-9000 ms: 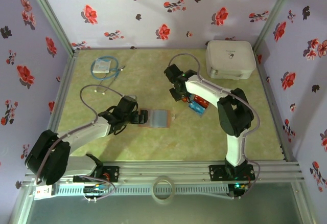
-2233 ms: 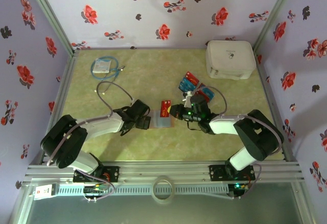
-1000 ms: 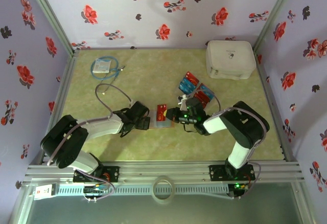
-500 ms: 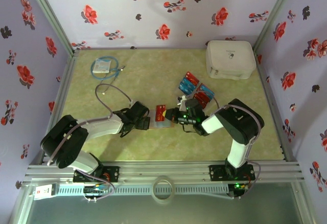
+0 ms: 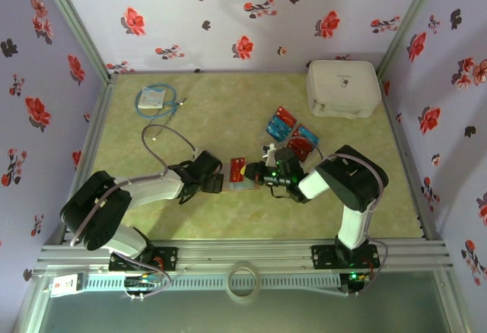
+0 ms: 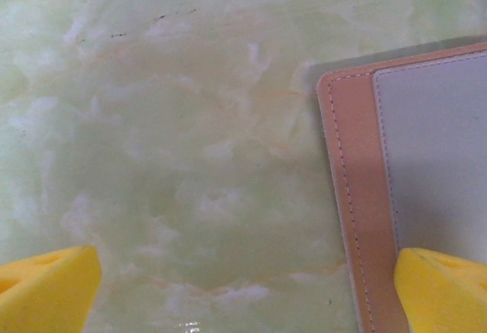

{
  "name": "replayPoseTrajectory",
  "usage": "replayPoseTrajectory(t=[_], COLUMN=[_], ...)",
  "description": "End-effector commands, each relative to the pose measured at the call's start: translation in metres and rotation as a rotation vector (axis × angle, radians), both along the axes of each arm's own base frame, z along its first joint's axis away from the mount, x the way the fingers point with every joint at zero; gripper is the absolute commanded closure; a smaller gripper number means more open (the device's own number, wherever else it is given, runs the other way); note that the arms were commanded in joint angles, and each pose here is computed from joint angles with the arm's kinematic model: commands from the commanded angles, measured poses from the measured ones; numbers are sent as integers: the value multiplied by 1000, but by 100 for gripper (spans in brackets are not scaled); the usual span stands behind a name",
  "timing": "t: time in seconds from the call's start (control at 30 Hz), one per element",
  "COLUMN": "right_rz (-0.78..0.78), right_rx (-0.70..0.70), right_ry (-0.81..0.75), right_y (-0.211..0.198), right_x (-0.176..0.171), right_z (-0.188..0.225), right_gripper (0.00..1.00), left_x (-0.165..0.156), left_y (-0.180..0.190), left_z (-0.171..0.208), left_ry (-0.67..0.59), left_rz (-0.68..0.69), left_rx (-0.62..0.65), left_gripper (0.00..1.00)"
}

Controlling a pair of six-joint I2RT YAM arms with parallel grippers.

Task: Put the credit cards into the card holder
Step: Insert the credit card into the card slot.

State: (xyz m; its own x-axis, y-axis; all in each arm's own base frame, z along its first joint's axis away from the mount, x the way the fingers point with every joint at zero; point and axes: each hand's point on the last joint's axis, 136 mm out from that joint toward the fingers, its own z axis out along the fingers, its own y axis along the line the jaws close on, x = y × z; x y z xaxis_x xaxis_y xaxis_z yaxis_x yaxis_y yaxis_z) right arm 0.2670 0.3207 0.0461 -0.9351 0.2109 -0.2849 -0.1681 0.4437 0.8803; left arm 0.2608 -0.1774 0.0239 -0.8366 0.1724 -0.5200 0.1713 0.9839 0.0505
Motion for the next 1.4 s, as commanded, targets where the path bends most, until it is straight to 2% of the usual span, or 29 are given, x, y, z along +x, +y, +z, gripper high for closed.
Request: replayPoseTrajectory(t=[0.0, 1.37], right_rz=[16, 53], right_rx=[25, 12], right_ry=[1, 67], right_y=[4, -2], right_x=[-4, -26], right_z=[2, -19], right_gripper=[100, 100], left_x=[-4, -3], left_y=[11, 11], left_z=[-8, -7], left_ry=[16, 13], left_rz=[27, 23], left_rx=[25, 28], left_gripper=[0, 0])
